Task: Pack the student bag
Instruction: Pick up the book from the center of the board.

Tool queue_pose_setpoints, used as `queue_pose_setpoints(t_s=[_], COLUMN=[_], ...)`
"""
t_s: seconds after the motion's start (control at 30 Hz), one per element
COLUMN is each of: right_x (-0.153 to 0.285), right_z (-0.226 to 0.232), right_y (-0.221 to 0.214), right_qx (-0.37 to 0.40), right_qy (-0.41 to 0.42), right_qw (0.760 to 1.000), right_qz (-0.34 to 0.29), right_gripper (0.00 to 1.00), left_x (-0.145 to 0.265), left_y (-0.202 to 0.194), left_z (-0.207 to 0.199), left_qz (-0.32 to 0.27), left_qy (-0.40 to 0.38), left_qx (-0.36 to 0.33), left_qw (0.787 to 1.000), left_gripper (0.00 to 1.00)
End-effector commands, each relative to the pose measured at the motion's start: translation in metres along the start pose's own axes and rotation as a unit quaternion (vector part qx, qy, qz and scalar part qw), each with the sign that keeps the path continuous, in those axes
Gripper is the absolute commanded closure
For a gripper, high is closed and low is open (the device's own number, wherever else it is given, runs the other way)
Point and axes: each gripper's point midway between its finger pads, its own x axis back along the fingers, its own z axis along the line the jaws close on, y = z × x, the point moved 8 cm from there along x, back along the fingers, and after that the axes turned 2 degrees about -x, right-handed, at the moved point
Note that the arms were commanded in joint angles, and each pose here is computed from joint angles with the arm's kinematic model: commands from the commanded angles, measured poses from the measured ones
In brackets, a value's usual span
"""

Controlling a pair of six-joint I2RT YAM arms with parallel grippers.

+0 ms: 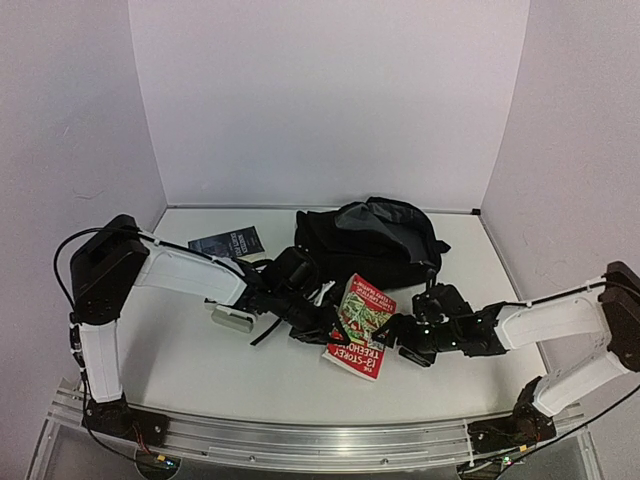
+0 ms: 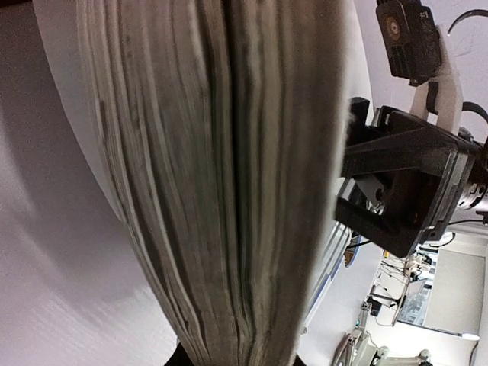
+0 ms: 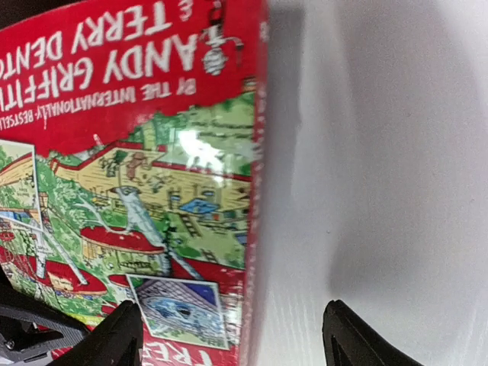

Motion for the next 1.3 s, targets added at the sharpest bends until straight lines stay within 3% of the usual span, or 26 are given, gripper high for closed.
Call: queue_pose_setpoints(t_s=[0.0, 0.07, 0.2, 0.33, 0.53, 0.67, 0.83, 0.97, 1.13, 1.23, 1.27], right_x=[0.047, 0.073, 0.110, 0.131, 0.126, 0.125, 0.112, 0.106, 0.111, 0.120, 0.125], right_z=[0.021, 0.035, 0.064, 0.087, 0.110, 0.132, 0.149, 0.159, 0.168, 0.173, 0.175], right_y=[0.013, 0.018, 0.019, 0.023, 0.034, 0.031, 0.018, 0.013, 0.013, 0.023, 0.028], right_qx=[0.048, 0.073, 0.157, 0.228, 0.279, 0.312, 0.326, 0.329, 0.336, 0.337, 0.333], right_qy=[0.009, 0.042, 0.112, 0.131, 0.100, 0.148, 0.214, 0.258, 0.293, 0.281, 0.274], right_qw=[0.998, 0.994, 0.980, 0.964, 0.955, 0.937, 0.909, 0.890, 0.877, 0.890, 0.897], right_qz=[-0.045, -0.062, -0.051, -0.035, 0.005, 0.048, 0.143, 0.181, 0.180, 0.126, 0.099], right_gripper=[0.10, 0.03, 0.02, 0.02, 0.02, 0.02, 0.04, 0.22, 0.65, 0.98, 1.00], left_x=[0.045, 0.057, 0.080, 0.103, 0.132, 0.147, 0.156, 0.156, 0.157, 0.156, 0.156], left_y=[-0.002, -0.011, -0.030, -0.045, -0.062, -0.072, -0.076, -0.070, -0.061, -0.055, -0.051], left_z=[-0.037, -0.045, -0.064, -0.080, -0.101, -0.108, -0.114, -0.119, -0.124, -0.123, -0.122], left_qz=[-0.035, -0.028, 0.007, 0.038, 0.066, 0.075, 0.071, 0.062, 0.033, 0.013, 0.000], left_qy=[-0.016, -0.027, -0.077, -0.102, -0.133, -0.142, -0.148, -0.147, -0.137, -0.118, -0.104], left_qx=[-0.093, -0.126, -0.186, -0.227, -0.272, -0.289, -0.303, -0.306, -0.310, -0.299, -0.293], left_qw=[0.995, 0.991, 0.979, 0.968, 0.951, 0.944, 0.939, 0.938, 0.940, 0.947, 0.950], left_gripper=[1.00, 1.00, 1.00, 1.00, 1.00, 1.00, 1.00, 1.00, 1.00, 0.99, 0.94])
